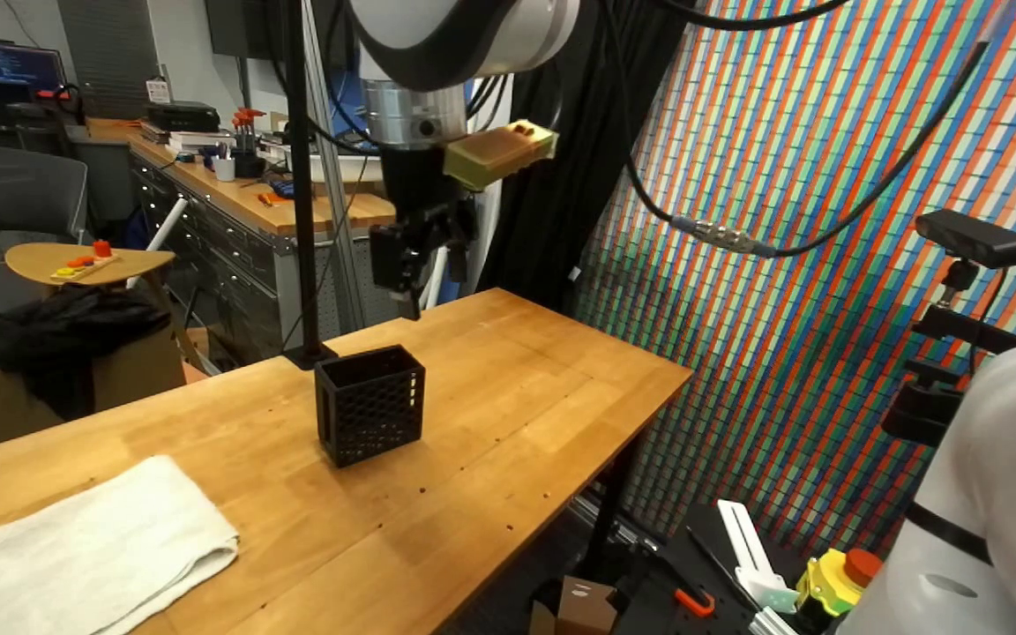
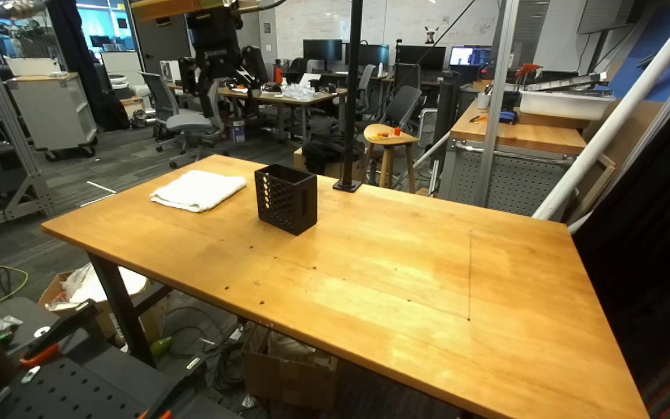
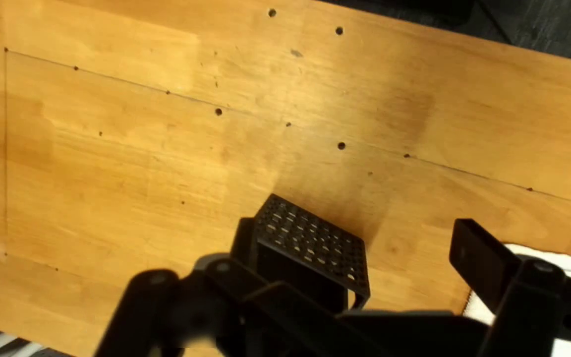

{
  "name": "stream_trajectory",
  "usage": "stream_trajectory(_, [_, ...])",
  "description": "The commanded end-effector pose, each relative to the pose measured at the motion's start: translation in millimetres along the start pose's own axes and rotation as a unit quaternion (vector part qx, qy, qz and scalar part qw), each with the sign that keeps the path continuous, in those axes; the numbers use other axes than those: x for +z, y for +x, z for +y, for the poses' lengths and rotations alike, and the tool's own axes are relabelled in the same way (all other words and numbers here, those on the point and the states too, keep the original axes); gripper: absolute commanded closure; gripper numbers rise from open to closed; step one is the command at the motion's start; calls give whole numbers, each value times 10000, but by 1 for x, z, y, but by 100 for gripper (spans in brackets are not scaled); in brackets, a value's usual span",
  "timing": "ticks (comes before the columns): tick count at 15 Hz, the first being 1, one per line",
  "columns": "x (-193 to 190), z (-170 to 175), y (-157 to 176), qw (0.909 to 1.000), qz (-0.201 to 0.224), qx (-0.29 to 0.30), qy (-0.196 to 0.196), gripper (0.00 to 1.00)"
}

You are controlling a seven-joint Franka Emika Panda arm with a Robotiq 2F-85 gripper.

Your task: Pick up the towel, then put it inside the black object

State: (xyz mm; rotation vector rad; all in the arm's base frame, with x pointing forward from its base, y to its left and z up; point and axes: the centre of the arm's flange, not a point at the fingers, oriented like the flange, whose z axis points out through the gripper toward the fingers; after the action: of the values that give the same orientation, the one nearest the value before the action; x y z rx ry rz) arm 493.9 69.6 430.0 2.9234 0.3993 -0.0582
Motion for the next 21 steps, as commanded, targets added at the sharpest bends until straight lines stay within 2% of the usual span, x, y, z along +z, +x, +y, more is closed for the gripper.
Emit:
stream_trajectory(1, [-9, -32, 57, 9996, 227, 40, -171, 0])
stream_trajectory(8, [11, -112, 141, 9987, 453, -174, -132, 0])
stream_trajectory(13, [50, -174, 200, 9982, 445, -400, 52, 0])
stream_trajectory(21, [125, -235, 263, 9959, 344, -751, 365, 0])
